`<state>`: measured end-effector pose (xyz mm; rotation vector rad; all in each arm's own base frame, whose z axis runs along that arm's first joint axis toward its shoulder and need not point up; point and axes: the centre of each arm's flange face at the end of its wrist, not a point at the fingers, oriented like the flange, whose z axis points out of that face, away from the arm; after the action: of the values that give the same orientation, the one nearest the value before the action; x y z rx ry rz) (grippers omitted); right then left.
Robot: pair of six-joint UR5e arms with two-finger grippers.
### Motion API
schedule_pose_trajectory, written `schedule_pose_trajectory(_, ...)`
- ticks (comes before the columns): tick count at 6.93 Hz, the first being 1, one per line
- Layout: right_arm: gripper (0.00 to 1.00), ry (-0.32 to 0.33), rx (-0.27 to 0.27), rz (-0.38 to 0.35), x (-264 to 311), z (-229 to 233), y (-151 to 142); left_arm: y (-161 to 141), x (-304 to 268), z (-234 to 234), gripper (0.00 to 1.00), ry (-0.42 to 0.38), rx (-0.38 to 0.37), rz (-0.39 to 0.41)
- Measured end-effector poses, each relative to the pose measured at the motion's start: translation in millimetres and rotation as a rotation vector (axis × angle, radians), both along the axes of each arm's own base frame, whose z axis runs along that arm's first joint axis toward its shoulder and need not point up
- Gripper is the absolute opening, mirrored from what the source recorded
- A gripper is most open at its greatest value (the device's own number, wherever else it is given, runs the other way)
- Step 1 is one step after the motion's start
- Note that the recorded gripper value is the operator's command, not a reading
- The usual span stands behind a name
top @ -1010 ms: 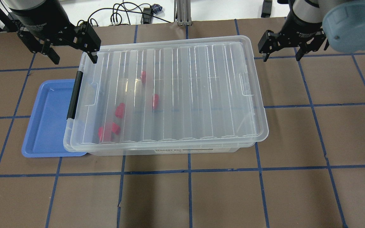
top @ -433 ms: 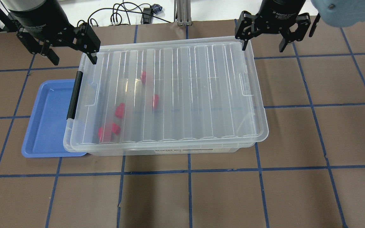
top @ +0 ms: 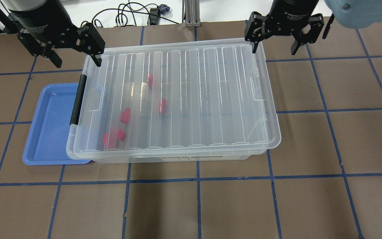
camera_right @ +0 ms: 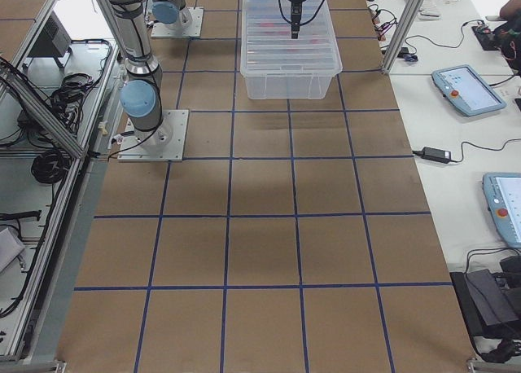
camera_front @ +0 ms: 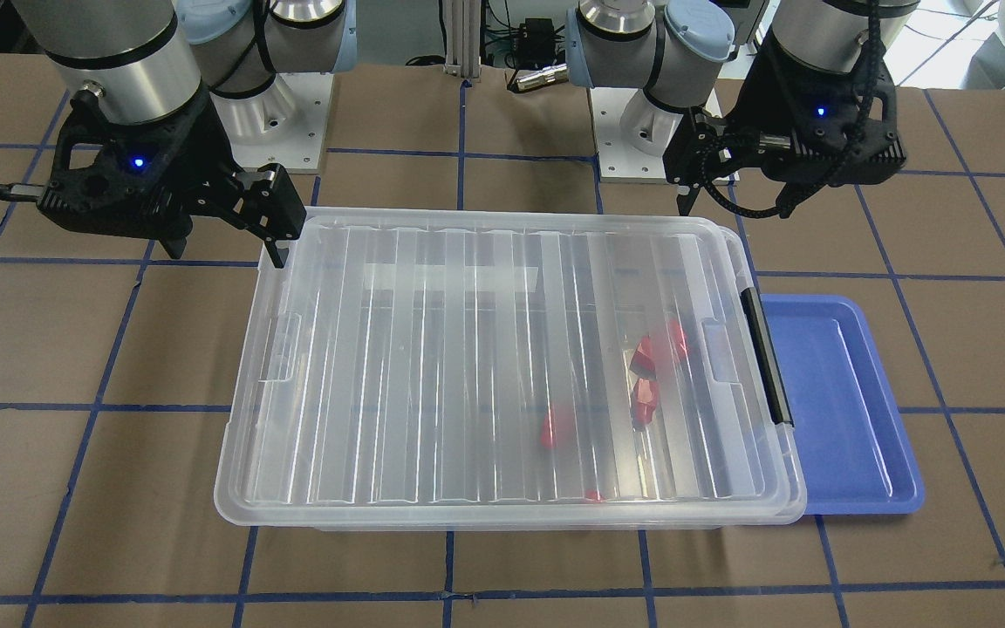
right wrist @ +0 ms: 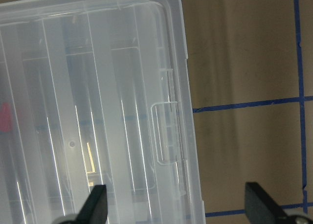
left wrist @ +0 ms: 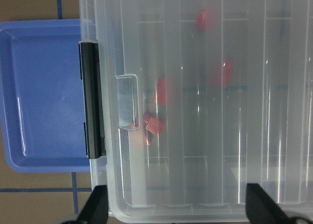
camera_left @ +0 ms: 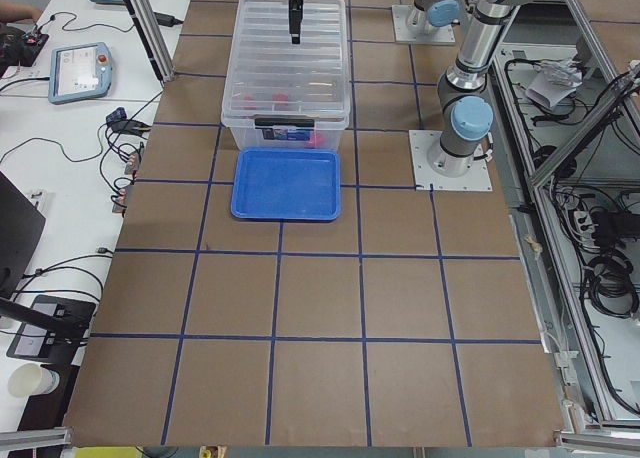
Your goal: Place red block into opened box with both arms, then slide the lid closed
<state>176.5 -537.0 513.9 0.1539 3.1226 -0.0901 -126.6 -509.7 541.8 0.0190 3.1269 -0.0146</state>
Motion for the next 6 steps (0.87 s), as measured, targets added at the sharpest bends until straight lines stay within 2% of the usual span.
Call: schedule_pose_trajectory(6, 1.00, 0.003, 0.002, -0.003, -2.4, -0.2, -0.4, 2.2, -1.1, 1.2, 1.00, -0.010, -0.004, -0.006)
